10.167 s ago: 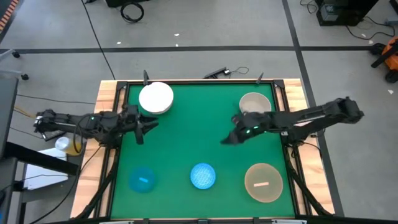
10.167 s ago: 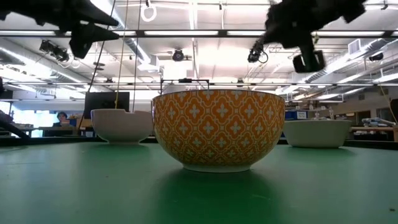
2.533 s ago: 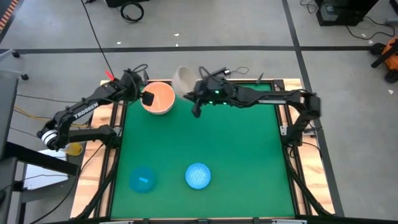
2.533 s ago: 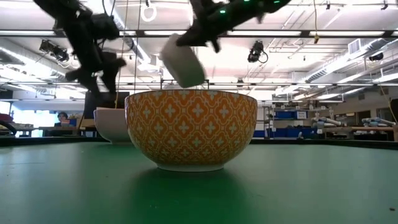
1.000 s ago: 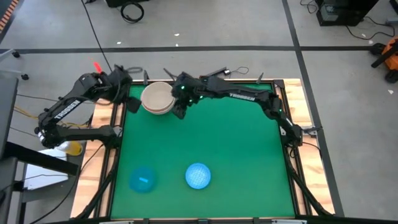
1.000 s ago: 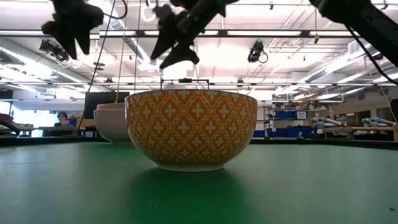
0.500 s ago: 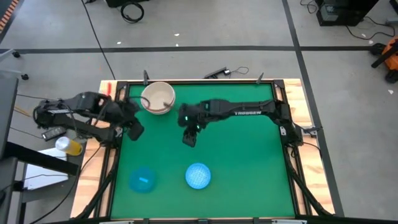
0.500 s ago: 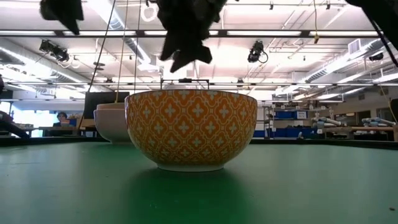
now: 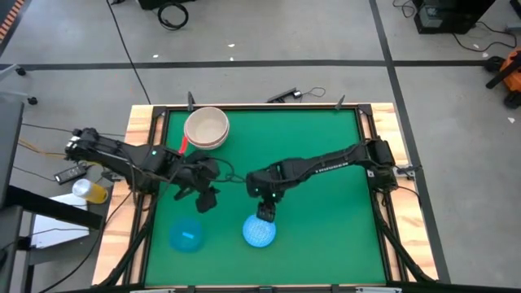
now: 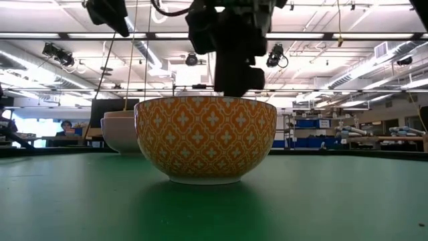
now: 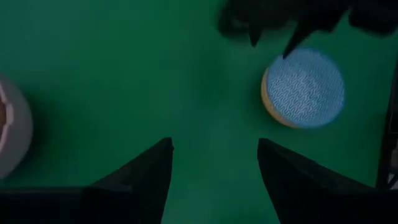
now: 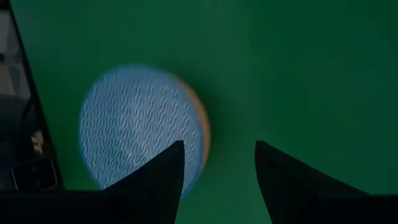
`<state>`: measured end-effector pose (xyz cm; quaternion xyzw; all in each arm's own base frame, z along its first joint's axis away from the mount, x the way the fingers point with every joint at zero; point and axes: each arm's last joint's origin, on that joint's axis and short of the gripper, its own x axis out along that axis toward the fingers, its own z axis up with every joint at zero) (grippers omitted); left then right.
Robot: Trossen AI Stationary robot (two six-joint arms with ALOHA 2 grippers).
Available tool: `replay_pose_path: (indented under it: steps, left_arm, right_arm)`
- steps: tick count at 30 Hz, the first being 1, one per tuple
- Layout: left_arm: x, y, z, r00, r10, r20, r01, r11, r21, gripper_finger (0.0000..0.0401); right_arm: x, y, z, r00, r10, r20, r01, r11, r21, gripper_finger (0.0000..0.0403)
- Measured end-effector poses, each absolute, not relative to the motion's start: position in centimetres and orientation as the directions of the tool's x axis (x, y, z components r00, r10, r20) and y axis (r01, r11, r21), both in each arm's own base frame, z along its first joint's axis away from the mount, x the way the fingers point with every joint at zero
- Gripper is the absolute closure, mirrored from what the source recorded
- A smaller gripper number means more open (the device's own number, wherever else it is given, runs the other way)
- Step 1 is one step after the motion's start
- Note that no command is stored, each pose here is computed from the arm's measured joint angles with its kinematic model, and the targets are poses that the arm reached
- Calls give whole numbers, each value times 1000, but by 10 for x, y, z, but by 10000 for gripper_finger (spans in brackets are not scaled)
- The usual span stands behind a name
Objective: Nest bowls inside each other
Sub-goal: Stack the blue bowl on top of the grey bowl
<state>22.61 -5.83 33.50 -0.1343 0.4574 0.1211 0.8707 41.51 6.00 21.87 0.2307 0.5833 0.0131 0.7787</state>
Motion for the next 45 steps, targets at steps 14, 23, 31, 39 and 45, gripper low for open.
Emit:
replay_pose_path:
  steps: [14,23,31,39,45]
  left_arm:
    - [205,-39,369,724,73,-686,-396,858,-327,165]
    - [195,-42,379,777,42,-629,-378,830,-411,166]
    - [196,-41,379,779,72,-623,-408,813,-415,166]
    - [198,-26,380,772,177,-611,-521,728,-446,166]
    - [197,-10,382,767,220,-602,-577,648,-498,166]
  right_arm:
    - [416,82,191,345,301,-889,239,887,394,212]
    - [418,73,184,337,258,-905,264,897,354,240]
    - [422,62,163,281,248,-927,263,909,323,319]
    - [428,36,164,327,194,-925,228,934,277,384]
    - [434,4,171,385,98,-918,221,956,195,377]
